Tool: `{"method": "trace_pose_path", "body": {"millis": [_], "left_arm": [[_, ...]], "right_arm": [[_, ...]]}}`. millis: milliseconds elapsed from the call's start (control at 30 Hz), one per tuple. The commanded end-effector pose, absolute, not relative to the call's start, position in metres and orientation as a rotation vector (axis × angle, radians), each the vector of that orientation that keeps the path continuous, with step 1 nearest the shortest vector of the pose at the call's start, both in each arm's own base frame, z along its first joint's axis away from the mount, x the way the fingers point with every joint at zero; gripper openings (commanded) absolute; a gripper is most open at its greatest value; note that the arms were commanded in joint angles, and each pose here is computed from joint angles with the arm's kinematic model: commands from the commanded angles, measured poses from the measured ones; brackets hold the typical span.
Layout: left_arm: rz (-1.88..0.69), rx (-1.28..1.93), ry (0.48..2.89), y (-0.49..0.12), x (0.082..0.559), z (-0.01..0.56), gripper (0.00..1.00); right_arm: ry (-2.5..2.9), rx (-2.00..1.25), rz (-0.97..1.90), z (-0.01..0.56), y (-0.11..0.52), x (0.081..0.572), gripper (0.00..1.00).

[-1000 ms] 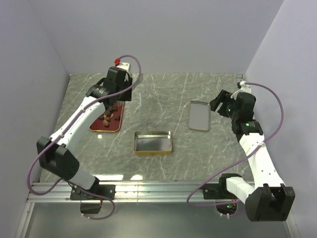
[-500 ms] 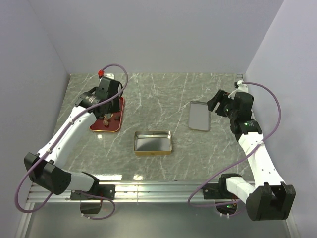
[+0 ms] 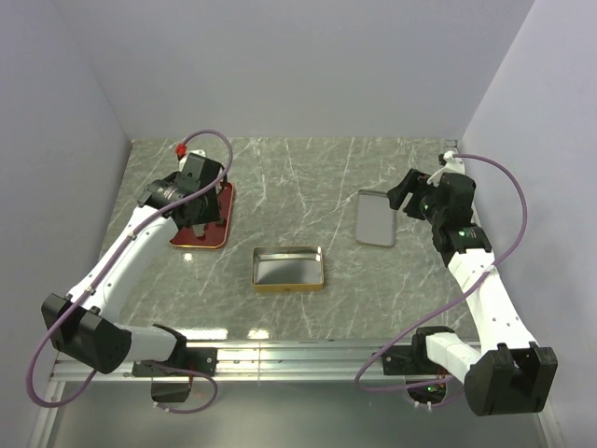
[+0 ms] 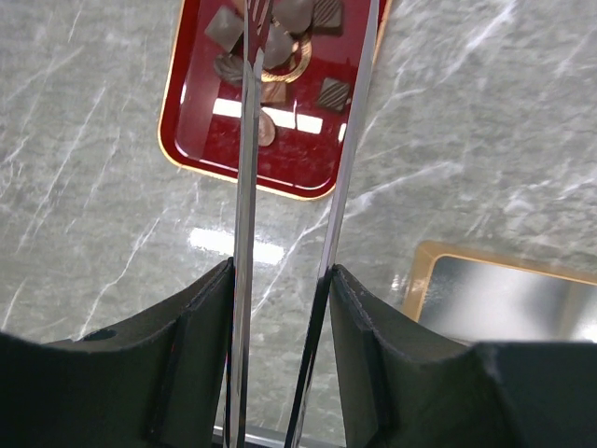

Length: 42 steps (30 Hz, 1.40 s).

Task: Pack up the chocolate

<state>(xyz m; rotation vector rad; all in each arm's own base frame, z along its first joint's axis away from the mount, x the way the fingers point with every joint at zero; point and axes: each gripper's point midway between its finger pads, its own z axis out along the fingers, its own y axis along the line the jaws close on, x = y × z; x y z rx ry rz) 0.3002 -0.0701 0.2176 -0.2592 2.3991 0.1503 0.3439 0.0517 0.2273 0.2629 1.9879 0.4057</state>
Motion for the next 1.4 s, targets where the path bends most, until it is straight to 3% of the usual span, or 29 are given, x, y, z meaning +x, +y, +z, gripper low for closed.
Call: {"method": "trace_pose_path", "body": {"millis": [0, 1367], "left_arm": [[0.124, -0.318, 2.364, -0.064, 0.304, 0.22, 0.49], [0.127, -0.334, 2.407, -0.053, 0.349, 0.168, 0.49]], "right_arm": [[1.935, 0.244, 0.423, 0.242, 0.056, 0.349, 0.78], [1.957, 0.244, 0.399, 0.235, 0.055, 0.35, 0.77]]}}
